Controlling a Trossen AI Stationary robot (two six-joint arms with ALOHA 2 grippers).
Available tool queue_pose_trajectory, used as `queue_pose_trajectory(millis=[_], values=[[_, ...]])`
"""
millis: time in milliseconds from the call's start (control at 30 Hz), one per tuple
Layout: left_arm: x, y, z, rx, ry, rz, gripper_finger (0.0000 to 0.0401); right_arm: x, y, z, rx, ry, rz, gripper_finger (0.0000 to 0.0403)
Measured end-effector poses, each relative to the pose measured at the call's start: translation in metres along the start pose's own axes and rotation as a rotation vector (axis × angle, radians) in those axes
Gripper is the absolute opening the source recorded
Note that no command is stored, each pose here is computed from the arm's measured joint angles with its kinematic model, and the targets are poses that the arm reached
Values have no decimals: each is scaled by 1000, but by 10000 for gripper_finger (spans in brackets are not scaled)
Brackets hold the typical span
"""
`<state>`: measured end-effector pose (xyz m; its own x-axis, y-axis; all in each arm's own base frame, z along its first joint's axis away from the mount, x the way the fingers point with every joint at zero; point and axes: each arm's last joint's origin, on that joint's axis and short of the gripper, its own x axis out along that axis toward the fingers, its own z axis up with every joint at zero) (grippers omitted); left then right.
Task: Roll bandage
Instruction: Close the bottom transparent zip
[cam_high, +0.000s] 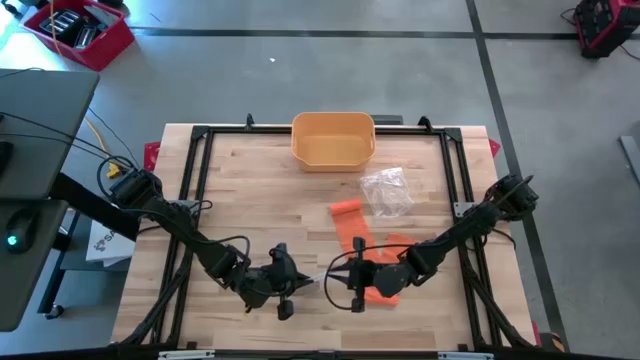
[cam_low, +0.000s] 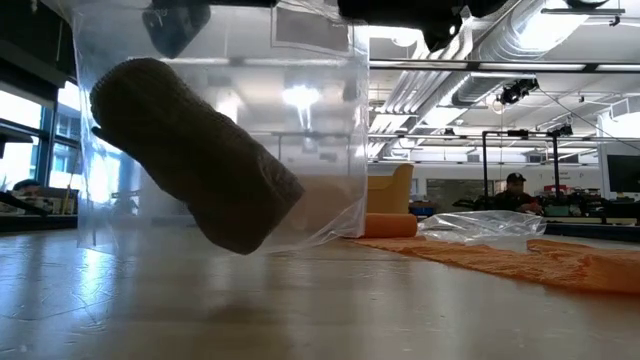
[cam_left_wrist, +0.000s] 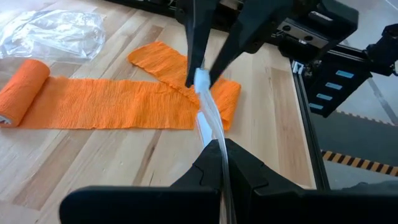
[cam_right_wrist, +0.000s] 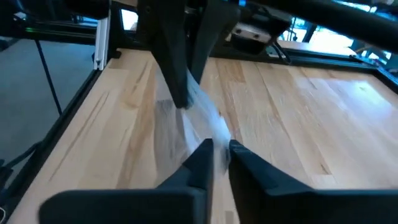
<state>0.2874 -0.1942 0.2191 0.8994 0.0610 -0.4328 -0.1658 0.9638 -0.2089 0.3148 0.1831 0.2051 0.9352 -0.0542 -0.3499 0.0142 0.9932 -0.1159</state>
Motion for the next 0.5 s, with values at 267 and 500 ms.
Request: queue_pose_trajectory(millis=[267,500], values=[[0,0,0,6,3,2,0,-10,-5,17,26,-16,18,126],[0,0,0,2,3,2,0,-10,-2,16,-18,16,89,100]])
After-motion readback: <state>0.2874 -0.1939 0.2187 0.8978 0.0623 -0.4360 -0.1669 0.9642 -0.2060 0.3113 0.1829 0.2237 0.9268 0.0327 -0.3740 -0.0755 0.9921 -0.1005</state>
